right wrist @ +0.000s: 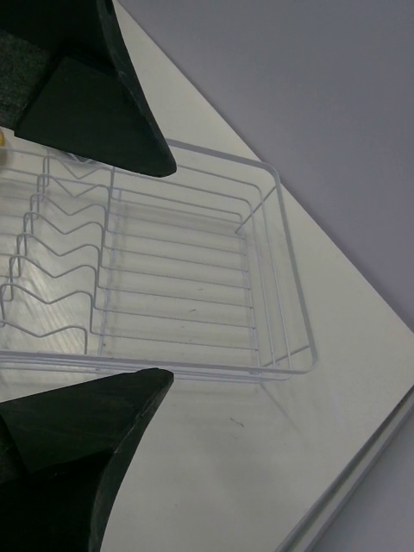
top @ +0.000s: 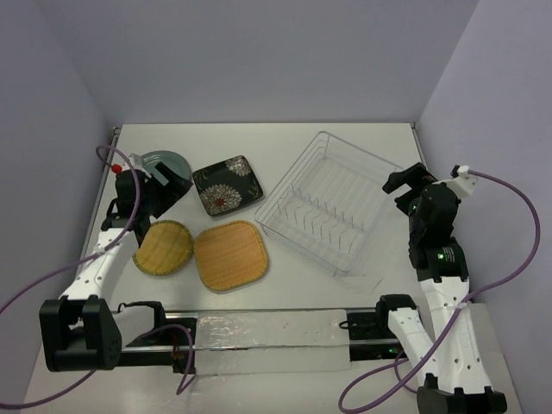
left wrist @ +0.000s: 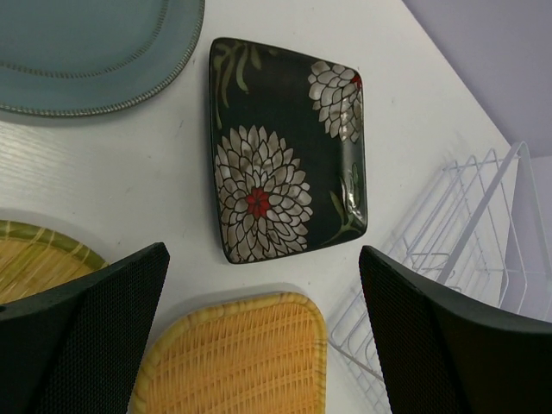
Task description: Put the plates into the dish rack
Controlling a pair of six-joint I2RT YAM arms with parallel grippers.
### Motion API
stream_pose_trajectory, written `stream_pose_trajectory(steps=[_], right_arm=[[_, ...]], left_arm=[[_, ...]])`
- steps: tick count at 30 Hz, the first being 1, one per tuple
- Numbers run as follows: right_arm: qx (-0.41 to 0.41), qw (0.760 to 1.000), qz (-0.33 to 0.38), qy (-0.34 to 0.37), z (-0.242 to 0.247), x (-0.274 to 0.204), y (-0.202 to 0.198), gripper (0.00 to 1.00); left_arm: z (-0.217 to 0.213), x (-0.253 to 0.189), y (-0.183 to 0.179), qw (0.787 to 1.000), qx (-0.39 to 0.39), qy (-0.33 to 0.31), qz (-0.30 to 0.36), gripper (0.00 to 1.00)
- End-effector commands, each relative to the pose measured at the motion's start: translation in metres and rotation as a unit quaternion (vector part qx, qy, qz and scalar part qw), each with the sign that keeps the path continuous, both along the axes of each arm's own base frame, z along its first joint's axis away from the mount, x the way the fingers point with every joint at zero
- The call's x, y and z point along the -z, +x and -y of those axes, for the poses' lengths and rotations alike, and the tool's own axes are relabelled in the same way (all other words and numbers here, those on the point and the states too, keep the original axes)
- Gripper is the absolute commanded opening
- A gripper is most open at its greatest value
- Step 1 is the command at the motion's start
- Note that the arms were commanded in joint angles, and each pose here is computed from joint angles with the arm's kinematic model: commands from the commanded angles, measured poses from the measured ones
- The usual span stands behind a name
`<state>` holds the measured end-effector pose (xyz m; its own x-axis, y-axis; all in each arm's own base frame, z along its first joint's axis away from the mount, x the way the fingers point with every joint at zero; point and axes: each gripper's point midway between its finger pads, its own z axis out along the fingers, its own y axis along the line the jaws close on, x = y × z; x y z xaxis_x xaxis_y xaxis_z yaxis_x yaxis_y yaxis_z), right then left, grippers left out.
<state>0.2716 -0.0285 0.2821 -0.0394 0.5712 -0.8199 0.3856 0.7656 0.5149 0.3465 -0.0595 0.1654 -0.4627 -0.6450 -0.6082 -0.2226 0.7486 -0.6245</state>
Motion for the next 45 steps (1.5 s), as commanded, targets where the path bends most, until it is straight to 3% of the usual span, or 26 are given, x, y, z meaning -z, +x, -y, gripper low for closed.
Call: stream_pose_trajectory(steps=[1,10,15,22,29,45], right_arm=[[-0.023,0.999,0.042,-0.002,-0.007,-0.021,0.010,1.00],[-0.020,0.999,0.028,-0.008,-0.005,-0.012,0.018,1.00],[-0.013,0.999,0.029,-0.014,-0.002,-0.012,0.017,1.00],[0.002,0.999,0.032,-0.019,0.004,-0.013,0.014,1.00],[0.014,0.999,0.037,-0.020,0.008,-0.013,0.010,1.00],[0.042,0.996,0.065,-0.034,0.019,-0.026,-0.007,1.00]], left_arm=[[0.017,0.006,0.017,0.998,0.042,-0.035,0.010,0.99],[0.039,0.064,0.040,0.997,0.056,-0.024,-0.051,0.97],[0.041,0.086,0.058,0.997,0.050,-0.024,-0.062,0.84],[0.042,0.108,0.078,0.996,0.049,-0.022,-0.076,0.74],[0.039,0.115,0.090,0.996,0.044,-0.011,-0.080,0.58],[0.045,0.135,0.102,0.995,0.044,-0.034,-0.083,0.48]])
